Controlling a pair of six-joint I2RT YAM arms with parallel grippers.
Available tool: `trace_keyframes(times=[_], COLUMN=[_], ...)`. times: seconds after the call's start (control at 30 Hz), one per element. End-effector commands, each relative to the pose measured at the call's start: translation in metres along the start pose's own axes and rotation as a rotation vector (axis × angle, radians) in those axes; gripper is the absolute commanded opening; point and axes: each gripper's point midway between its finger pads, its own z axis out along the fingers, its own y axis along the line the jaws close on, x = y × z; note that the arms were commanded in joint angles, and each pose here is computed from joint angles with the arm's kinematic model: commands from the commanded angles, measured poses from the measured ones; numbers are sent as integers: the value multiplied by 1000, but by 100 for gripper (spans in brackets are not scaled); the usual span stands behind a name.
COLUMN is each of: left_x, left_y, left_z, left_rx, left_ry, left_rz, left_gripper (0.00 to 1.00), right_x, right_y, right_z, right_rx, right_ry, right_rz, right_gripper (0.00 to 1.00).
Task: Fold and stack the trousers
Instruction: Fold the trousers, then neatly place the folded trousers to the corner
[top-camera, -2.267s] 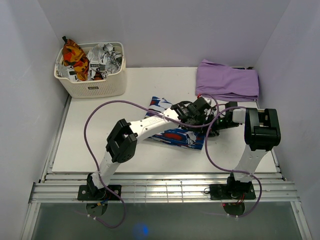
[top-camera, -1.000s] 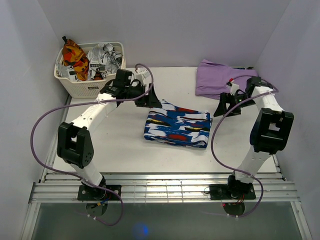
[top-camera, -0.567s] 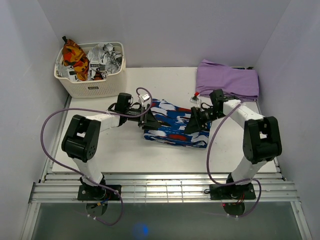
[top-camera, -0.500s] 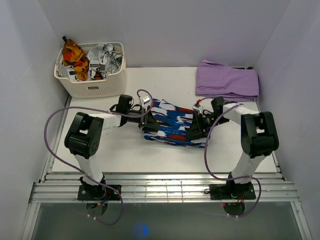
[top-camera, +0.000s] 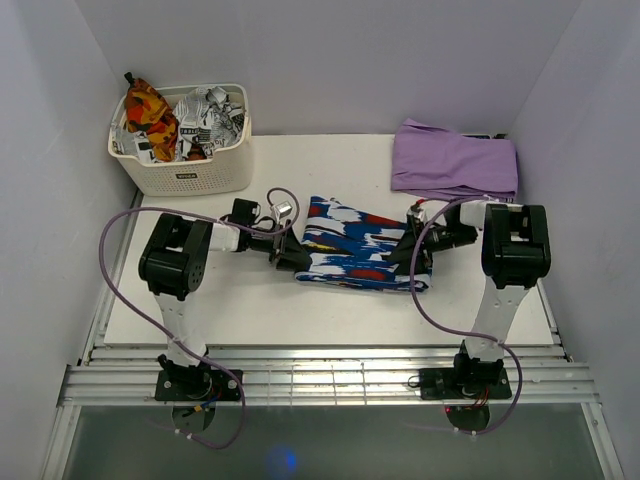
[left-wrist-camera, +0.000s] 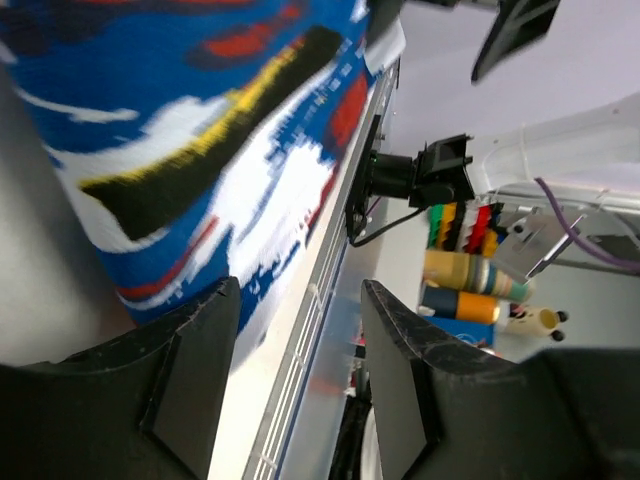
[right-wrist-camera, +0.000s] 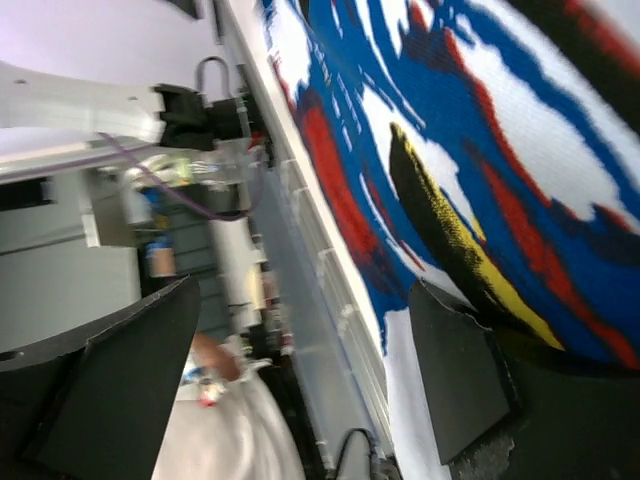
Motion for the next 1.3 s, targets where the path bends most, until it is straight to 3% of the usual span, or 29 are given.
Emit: trace_keyframes(times=[0.0, 0.1, 0.23, 0.37, 0.43, 0.67, 0.8, 0.87, 1.03, 1.07, 1.27], left_x=[-7, -29, -64, -108, -130, -166, -176, -176, -158, -151, -101], left_y=[-61, -102, -123, -106, -82, -16, -21, -40, -70, -73, -63], left_z=[-20, -29, -21, -1, 8, 25, 11, -10, -60, -65, -90], left_rx=[51, 72, 102, 62, 32, -35, -32, -71, -205, -228, -439], left_ry=[-12, -51, -115, -173, -214, -257, -274, -303, -367, -372, -428], left_rz=[255, 413, 450, 444, 371, 305, 315, 376, 443, 454, 386], left_gripper=[63, 63, 65, 66, 66, 66, 67, 73, 89, 96, 98], right_x=[-17, -41, -74, -99, -113, -144, -172, -179, -140, -129, -62], right_y=[5, 39, 47, 21, 3, -50, -24, 4, 31, 47, 1], right_z=[-38, -54, -57, -51, -50, -49, -67, -86, -114, -122, -125], right_rx=[171, 167, 159, 152, 185, 289, 351, 433, 597, 621, 784], right_ry=[30, 0, -65, -93, -113, -131, -156, -178, -205, -244, -294], right_rz=[-221, -333, -352, -263, -292, -263, -333, -409, -457, -458, -292], right_gripper=[90, 90, 90, 92, 93, 96, 96, 96, 90, 90, 90])
